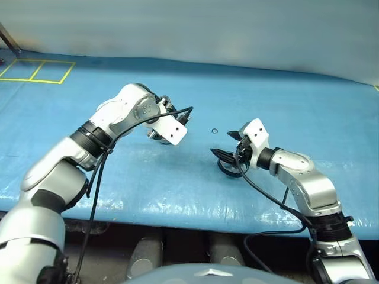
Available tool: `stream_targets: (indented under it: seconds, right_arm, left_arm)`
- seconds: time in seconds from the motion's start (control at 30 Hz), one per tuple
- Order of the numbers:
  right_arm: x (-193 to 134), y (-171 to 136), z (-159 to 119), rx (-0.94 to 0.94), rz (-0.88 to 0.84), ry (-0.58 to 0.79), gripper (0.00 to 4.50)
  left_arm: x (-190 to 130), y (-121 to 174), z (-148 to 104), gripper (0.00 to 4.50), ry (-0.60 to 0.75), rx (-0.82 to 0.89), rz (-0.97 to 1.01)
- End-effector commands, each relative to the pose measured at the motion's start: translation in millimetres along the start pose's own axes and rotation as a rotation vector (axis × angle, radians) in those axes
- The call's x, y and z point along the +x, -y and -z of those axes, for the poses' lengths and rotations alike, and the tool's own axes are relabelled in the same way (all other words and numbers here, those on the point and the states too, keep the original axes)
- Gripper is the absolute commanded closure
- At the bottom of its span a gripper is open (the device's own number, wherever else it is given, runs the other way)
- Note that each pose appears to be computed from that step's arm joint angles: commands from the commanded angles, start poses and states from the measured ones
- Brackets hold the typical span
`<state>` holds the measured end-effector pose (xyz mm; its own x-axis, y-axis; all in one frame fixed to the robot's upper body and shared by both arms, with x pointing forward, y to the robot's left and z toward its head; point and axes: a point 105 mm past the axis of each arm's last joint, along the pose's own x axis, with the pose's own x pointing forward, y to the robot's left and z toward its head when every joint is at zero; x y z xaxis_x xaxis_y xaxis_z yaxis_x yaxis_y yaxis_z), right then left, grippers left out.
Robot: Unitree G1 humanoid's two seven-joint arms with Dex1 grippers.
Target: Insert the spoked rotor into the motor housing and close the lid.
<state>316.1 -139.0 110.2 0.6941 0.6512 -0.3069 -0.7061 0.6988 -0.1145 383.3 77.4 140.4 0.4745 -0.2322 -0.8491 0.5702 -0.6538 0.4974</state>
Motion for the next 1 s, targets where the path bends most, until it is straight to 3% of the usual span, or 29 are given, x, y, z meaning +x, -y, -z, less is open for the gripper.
stream_targets:
  seconds: [0.03,0.4,1.0]
  right_arm:
    - [-5.9,1.6,-17.0,-0.037,0.002,0.044,0.01]
    - [-5.0,1.4,-16.1,-0.033,0.013,0.043,0.01]
    - [-7.3,1.3,-17.8,-0.042,0.027,0.042,0.01]
  left_arm:
    - [-1.8,-5.8,3.5,0.0,-0.041,0.062,0.01]
    - [11.4,3.1,18.8,0.0,-0.08,0.013,0.054]
    - [36.4,22.7,11.9,0.0,-0.053,0.008,0.134]
